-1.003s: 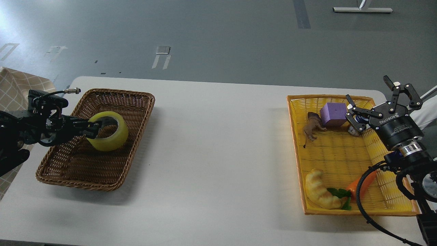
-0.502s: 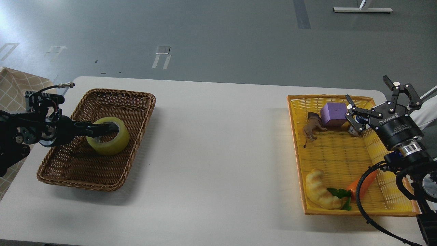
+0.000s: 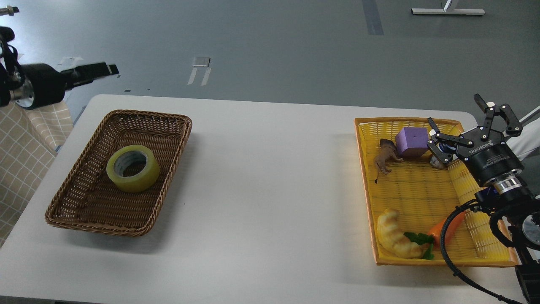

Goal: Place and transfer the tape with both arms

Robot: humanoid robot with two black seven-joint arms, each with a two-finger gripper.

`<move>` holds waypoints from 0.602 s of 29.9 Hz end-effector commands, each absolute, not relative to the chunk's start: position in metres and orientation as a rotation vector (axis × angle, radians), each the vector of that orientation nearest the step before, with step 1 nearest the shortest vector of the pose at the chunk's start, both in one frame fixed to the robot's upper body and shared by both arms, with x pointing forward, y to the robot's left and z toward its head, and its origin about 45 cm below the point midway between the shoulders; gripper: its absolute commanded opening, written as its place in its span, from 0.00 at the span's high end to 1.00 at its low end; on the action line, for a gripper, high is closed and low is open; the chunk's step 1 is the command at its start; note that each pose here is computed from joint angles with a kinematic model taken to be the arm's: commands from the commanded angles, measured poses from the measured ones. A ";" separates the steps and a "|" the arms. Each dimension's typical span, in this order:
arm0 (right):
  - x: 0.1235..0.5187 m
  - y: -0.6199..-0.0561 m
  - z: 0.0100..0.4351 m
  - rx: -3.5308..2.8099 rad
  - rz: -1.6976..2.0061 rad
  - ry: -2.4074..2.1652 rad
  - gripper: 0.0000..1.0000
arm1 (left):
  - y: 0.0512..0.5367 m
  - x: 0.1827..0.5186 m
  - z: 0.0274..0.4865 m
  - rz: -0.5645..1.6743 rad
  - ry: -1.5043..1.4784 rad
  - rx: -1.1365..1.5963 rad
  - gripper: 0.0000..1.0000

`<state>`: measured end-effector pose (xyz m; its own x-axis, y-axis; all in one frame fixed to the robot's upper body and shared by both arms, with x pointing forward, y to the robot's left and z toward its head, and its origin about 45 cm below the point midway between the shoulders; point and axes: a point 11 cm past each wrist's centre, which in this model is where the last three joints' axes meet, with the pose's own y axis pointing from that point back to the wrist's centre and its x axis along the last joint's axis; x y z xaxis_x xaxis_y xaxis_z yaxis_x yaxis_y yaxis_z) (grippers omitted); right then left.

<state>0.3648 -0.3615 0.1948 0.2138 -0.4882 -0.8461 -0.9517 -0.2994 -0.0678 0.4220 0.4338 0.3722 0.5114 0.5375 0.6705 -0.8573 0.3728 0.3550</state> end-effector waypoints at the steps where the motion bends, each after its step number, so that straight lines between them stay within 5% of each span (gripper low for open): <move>1: 0.369 -0.360 0.202 -1.898 0.967 1.320 0.00 | 0.420 0.430 0.427 1.036 -0.405 0.396 0.04; 5: 0.385 -0.357 0.226 -1.932 0.908 1.282 0.00 | 0.394 0.439 0.452 1.053 -0.231 -0.010 0.02; 18: 0.425 -0.337 0.299 -2.035 0.741 1.166 0.00 | 0.279 0.457 0.375 0.877 0.175 -0.513 0.02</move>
